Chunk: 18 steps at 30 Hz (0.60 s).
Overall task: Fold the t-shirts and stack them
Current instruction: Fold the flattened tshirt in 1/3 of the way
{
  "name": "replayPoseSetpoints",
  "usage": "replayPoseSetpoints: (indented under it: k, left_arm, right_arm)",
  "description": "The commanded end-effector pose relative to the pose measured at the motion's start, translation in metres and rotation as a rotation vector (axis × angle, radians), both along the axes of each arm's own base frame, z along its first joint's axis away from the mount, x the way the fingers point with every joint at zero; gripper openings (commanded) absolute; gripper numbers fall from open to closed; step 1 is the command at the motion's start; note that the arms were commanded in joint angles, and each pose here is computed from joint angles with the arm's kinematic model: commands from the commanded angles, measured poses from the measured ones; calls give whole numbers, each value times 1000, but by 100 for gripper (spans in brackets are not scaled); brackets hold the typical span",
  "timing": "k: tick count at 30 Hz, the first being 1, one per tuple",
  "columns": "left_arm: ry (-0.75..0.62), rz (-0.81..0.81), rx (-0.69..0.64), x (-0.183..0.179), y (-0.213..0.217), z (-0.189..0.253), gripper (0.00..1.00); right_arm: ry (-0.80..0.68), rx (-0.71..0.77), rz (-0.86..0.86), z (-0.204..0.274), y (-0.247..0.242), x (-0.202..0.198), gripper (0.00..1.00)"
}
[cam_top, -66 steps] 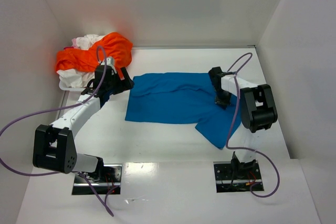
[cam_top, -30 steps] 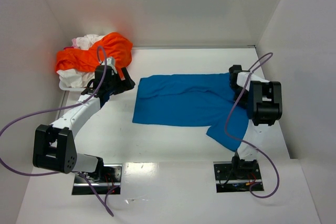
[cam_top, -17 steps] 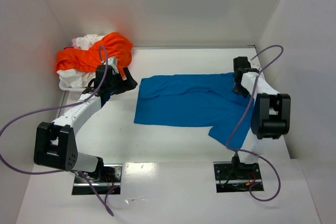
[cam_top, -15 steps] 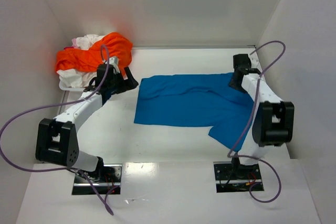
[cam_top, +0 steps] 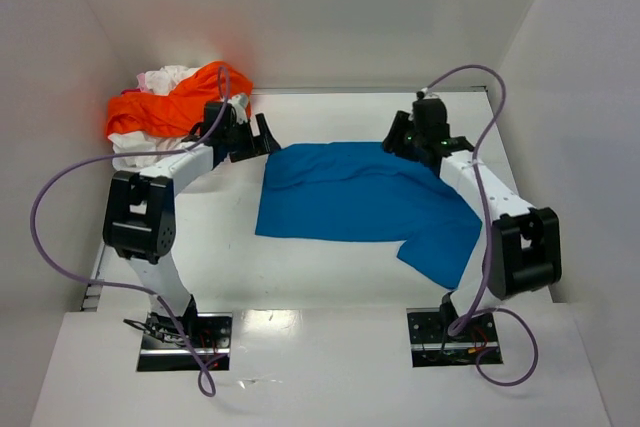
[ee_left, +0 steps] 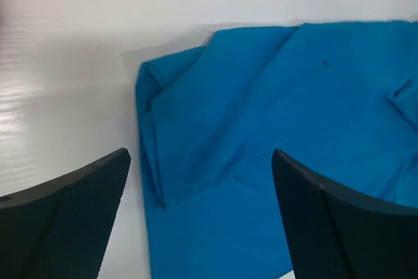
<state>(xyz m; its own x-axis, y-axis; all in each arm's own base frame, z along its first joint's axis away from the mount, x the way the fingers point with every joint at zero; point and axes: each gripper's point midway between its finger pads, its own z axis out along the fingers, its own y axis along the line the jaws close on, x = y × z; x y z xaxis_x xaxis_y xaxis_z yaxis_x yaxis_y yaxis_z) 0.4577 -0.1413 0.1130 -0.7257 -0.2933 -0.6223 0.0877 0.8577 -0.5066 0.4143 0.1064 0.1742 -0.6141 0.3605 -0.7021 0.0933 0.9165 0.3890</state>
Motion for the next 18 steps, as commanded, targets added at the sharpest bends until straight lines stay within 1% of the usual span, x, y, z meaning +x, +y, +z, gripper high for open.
replayPoseSetpoints:
  k: [1, 3, 4, 5, 6, 8, 9, 11, 14, 17, 18]
  left_arm:
    - [-6, -90, -42, 8, -14, -1, 96]
    - [-15, -91, -43, 15, -15, 1, 95]
    - [3, -90, -41, 15, -15, -8, 95]
    - [2, -90, -41, 17, -15, -8, 95]
    - [-3, -97, -34, 18, -15, -8, 95]
    - [10, -89, -27, 23, -14, -17, 94]
    - [20, -80, -26, 25, -10, -22, 94]
    - [27, -87, -31, 30, -12, -27, 92]
    - [36, -103, -44, 29, -15, -28, 91]
    - [38, -103, -44, 31, -15, -31, 90]
    - [48, -103, -43, 29, -15, -33, 88]
  right_arm:
    - [-30, 35, 86, -1, 37, 9, 52]
    - [-36, 25, 105, -3, 52, 16, 48]
    - [-43, 27, 115, 0, 58, 20, 48]
    - [-40, 10, 125, -4, 62, 22, 43]
    - [-15, 4, 147, -16, 73, 22, 42]
    - [-25, -22, 162, -16, 86, 29, 42]
    - [4, -49, 187, -32, 98, 28, 39]
    - [2, -63, 190, -32, 109, 36, 39]
    - [43, -61, 188, -50, 117, 40, 38]
    - [38, -53, 215, -53, 132, 46, 37]
    - [39, -53, 215, -54, 133, 48, 37]
